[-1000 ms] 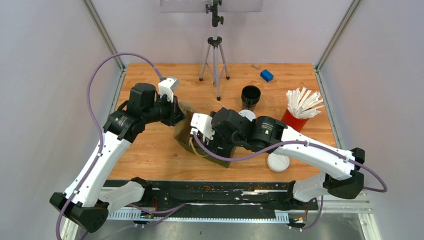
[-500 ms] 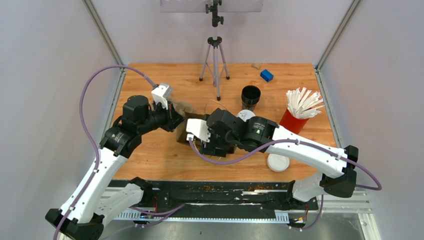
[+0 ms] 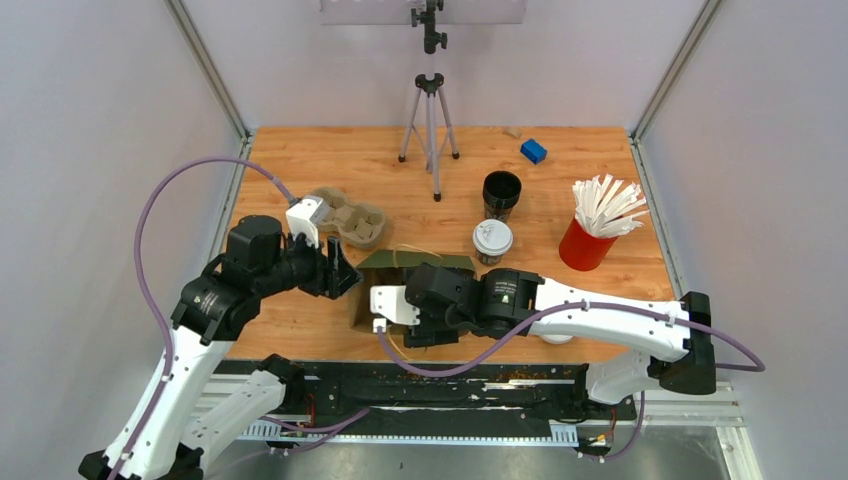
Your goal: Pack the takeout coffee
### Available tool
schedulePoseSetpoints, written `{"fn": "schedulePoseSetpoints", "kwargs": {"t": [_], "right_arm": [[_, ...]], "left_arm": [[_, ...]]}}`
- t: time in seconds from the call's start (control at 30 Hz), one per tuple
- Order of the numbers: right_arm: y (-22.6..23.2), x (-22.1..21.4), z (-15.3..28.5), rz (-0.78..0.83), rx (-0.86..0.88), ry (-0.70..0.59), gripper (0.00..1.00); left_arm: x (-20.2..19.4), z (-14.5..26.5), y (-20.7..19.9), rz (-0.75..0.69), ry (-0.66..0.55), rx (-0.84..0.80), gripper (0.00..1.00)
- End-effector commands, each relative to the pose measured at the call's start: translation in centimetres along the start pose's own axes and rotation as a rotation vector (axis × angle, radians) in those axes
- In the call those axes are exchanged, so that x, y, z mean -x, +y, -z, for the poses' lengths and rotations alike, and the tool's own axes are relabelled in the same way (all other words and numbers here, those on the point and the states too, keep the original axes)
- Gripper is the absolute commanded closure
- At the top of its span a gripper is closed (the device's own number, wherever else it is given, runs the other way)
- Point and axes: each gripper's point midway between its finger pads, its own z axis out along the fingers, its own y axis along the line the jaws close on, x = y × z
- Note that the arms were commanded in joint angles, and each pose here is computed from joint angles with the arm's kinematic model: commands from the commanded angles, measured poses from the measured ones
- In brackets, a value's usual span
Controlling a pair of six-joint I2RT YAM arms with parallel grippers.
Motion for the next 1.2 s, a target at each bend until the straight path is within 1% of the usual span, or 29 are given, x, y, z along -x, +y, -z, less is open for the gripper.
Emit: {"fn": "schedulePoseSetpoints", "kwargs": {"t": [0.0,0.23,0.37,0.53,0.6,0.7,0.77,0.87,1.0,1.17], "right_arm": [[-1.6,1.0,1.2,-0.011,-0.093,-0.066,0.27],[-1.8,2.1,0.9,-0.018,-0.091,-0.097,0.27],[-1.7,2.8,0.8,-0.019,-0.082,-0.13,0.27],[-1.5,3.1,0.3,0.015,-0.083,-0.158,0.27],[-1.5,3.3,-0.1,0.04,-0.085,-0.169,0.27],[-1.8,4.1,-0.6,0.072,-0.096,-0.196,0.27],[-1.8,4.5,-1.3,0.094,-0.1,-0.201,0.27],[-1.6,4.6,-2.3,0.124,-0.101,-0.202,0.27],[-1.3,4.6,-3.4,0.148,-0.091,-0.198,0.26],[-1.3,5.5,-3.0,0.147,-0.073,-0.235,0.26]], "left_arm": [[-1.5,2.0,-0.9,0.031,0.039,-0.024,0.3],[-2.7,2.5,-1.4,0.029,0.083,-0.055,0.29],[-2.6,2.1,-1.3,0.029,0.07,-0.058,0.34],[-2.8,1.2,-1.3,0.044,0.069,-0.074,0.46],[-3.2,0.8,-1.3,0.047,0.082,-0.086,0.57],[-3.7,0.7,-1.4,0.041,0.09,-0.104,0.79],[-3.8,0.7,-1.5,0.033,0.087,-0.114,0.88],[-3.8,0.9,-1.8,-0.002,0.072,-0.138,0.99],[-4.2,0.9,-1.5,-0.064,0.051,-0.145,1.0],[-4.5,0.5,-0.9,-0.11,0.047,-0.131,1.0]]}}
